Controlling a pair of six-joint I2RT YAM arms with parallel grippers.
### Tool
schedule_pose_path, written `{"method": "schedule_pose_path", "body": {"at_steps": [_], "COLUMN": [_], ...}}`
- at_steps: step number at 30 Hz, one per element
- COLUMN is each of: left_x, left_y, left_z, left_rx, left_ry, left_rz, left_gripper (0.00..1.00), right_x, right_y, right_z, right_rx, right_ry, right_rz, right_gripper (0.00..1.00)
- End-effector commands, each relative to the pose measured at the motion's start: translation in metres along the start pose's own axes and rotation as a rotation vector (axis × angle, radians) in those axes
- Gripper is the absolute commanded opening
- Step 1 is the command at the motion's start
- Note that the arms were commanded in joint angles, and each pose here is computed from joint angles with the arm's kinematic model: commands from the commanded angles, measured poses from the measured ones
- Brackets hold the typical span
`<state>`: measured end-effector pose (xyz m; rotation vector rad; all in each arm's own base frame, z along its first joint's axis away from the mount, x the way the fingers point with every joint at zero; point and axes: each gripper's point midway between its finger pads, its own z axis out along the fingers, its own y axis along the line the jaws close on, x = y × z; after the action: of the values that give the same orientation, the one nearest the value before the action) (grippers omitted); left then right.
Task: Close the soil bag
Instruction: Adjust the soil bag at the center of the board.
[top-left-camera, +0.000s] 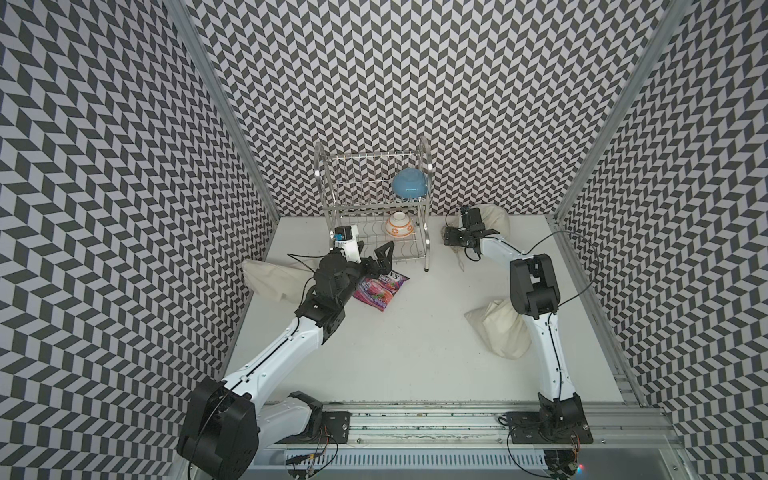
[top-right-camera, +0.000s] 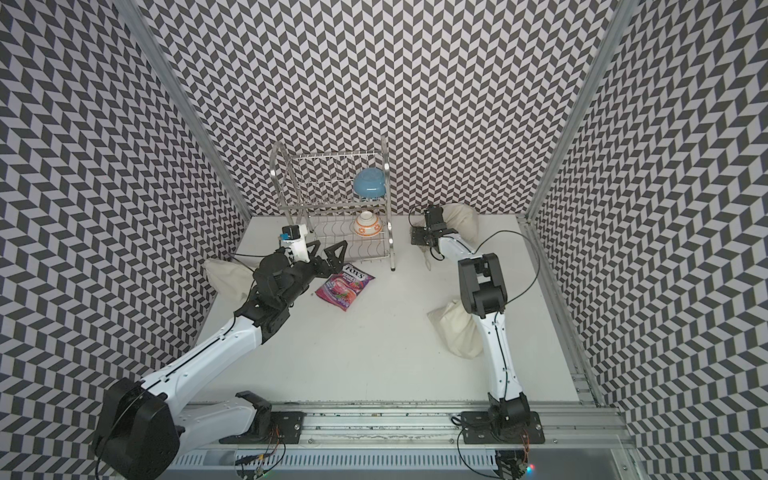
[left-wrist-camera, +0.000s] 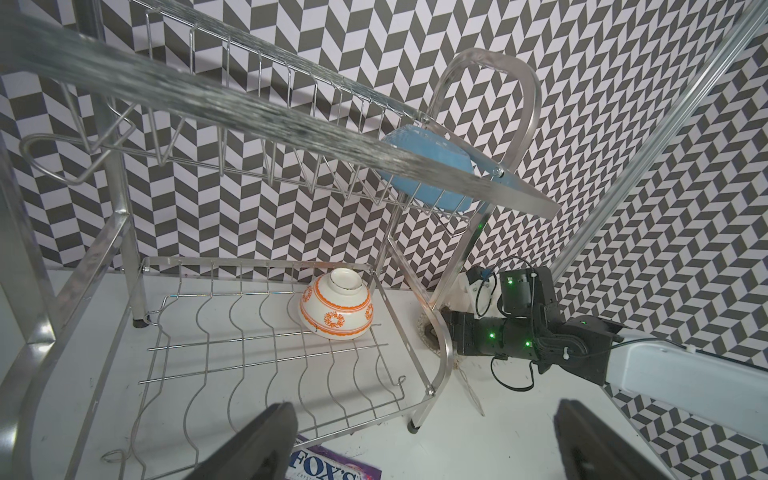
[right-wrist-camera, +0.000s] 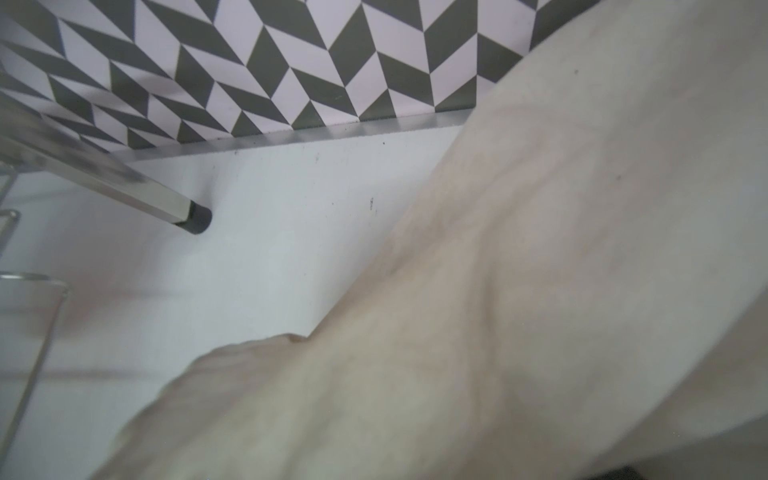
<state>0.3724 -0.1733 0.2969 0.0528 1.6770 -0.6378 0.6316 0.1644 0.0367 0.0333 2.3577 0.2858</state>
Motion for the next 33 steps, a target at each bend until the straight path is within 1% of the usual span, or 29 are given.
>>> {"method": "schedule_pose_path", "body": {"at_steps": [1, 3, 5, 7, 12, 16, 19, 23, 25, 28, 33], "left_x": [-0.003, -0.003, -0.003, -0.004, 0.005, 0.013, 0.017, 0.026, 0.034, 0.055, 0.094], "left_y": [-0.004, -0.006, -0.007, -0.008, -0.015, -0.028, -0.039, -0.052, -0.06, -0.074, -0.098], "left_z": [-0.001, -0.001, -0.002, -0.003, 0.002, 0.005, 0.005, 0.003, 0.002, 0.002, 0.008], "left_rx": [0.03, 0.039, 0.045, 0.053, 0.1, 0.145, 0.165, 0.199, 0.232, 0.297, 0.402], "left_ry": [-0.019, -0.02, -0.019, -0.023, 0.001, 0.023, 0.031, 0.042, 0.056, 0.086, 0.14], "left_rz": [0.0, -0.005, -0.008, -0.01, -0.015, -0.013, -0.008, -0.01, -0.021, -0.05, -0.085], "left_gripper": [1.0, 1.0, 1.0, 1.0, 1.0, 1.0, 1.0, 0.99, 0.98, 0.96, 0.9], "right_x": [0.056, 0.059, 0.059, 0.049, 0.029, 0.025, 0.026, 0.023, 0.02, 0.018, 0.024], "right_y": [-0.009, -0.012, -0.017, -0.016, -0.009, 0.004, 0.021, 0.057, 0.077, 0.107, 0.137], "right_z": [0.002, -0.009, -0.022, -0.045, -0.105, -0.151, -0.184, -0.222, -0.239, -0.257, -0.268], "right_rx": [0.003, 0.018, 0.031, 0.019, -0.03, -0.098, -0.153, -0.256, -0.306, -0.381, -0.467], "right_ry": [0.182, 0.182, 0.158, 0.1, -0.004, -0.068, -0.127, -0.21, -0.253, -0.296, -0.321], "right_rz": [-0.002, -0.015, -0.019, -0.025, -0.044, -0.058, -0.066, -0.082, -0.093, -0.1, -0.085], "right_gripper": [0.65, 0.42, 0.15, 0.0, 0.0, 0.0, 0.0, 0.0, 0.0, 0.0, 0.0]}}
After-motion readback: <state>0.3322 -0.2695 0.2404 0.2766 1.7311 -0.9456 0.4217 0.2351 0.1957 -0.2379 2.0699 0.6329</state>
